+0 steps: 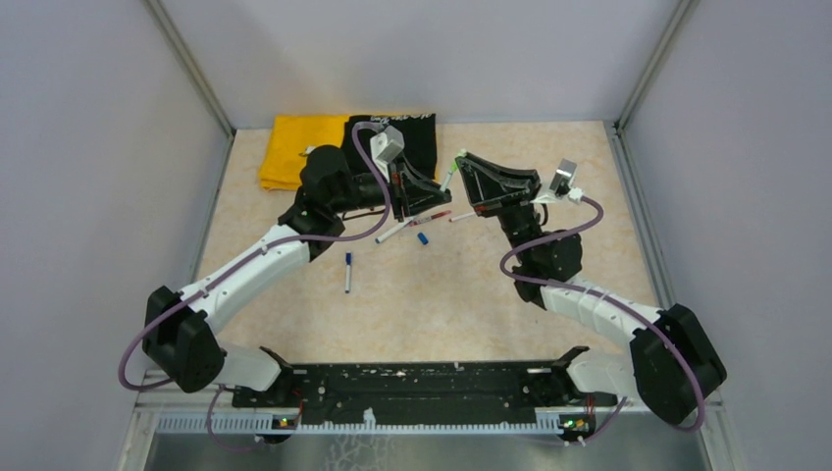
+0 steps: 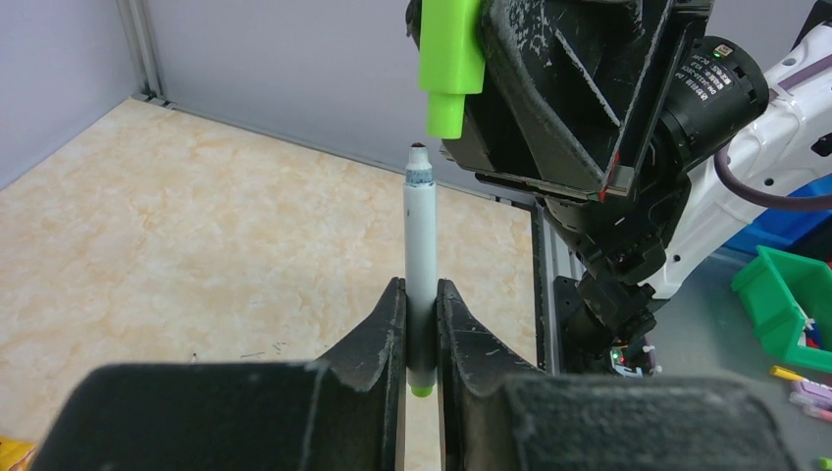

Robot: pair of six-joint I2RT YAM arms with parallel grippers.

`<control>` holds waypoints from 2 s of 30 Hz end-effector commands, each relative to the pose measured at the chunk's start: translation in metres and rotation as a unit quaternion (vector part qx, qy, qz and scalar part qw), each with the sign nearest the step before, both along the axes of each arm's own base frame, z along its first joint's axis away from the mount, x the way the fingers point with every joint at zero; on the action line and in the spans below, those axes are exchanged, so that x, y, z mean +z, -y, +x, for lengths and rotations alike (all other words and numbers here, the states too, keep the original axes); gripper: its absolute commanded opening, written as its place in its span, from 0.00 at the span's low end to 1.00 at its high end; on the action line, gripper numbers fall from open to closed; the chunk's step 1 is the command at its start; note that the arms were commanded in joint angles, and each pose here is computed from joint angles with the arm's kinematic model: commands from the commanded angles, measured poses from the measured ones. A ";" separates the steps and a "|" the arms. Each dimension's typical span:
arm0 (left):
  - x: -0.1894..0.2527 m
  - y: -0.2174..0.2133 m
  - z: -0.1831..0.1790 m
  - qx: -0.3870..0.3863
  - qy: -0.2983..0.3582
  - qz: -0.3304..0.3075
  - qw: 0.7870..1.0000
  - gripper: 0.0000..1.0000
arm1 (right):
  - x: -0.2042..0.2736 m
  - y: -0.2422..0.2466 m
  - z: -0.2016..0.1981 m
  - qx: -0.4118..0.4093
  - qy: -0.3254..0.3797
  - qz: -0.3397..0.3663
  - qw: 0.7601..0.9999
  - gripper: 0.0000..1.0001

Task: Insert the pens into the pen caps
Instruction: Insert the pen cap onto the pen.

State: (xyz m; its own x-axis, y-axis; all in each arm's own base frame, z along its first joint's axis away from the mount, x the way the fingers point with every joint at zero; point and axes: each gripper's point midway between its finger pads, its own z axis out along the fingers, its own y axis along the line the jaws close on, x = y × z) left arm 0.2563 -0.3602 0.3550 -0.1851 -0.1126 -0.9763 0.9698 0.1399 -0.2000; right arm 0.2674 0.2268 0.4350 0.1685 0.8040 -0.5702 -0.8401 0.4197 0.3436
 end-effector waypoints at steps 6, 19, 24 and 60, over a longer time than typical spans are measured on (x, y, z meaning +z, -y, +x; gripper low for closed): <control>0.008 -0.003 -0.010 -0.010 0.024 -0.007 1.000 0.00 | 0.012 0.000 -0.010 0.013 0.030 0.011 0.999 0.00; 0.008 -0.004 -0.010 -0.005 0.025 -0.008 1.000 0.00 | 0.002 -0.002 -0.007 0.017 0.015 0.004 1.000 0.00; 0.007 -0.004 -0.009 -0.001 0.025 -0.008 1.000 0.00 | -0.003 -0.003 -0.007 0.023 0.009 0.001 1.000 0.00; 0.009 -0.006 -0.008 0.007 0.027 -0.010 1.000 0.00 | -0.044 -0.013 -0.001 0.036 -0.038 -0.035 0.998 0.04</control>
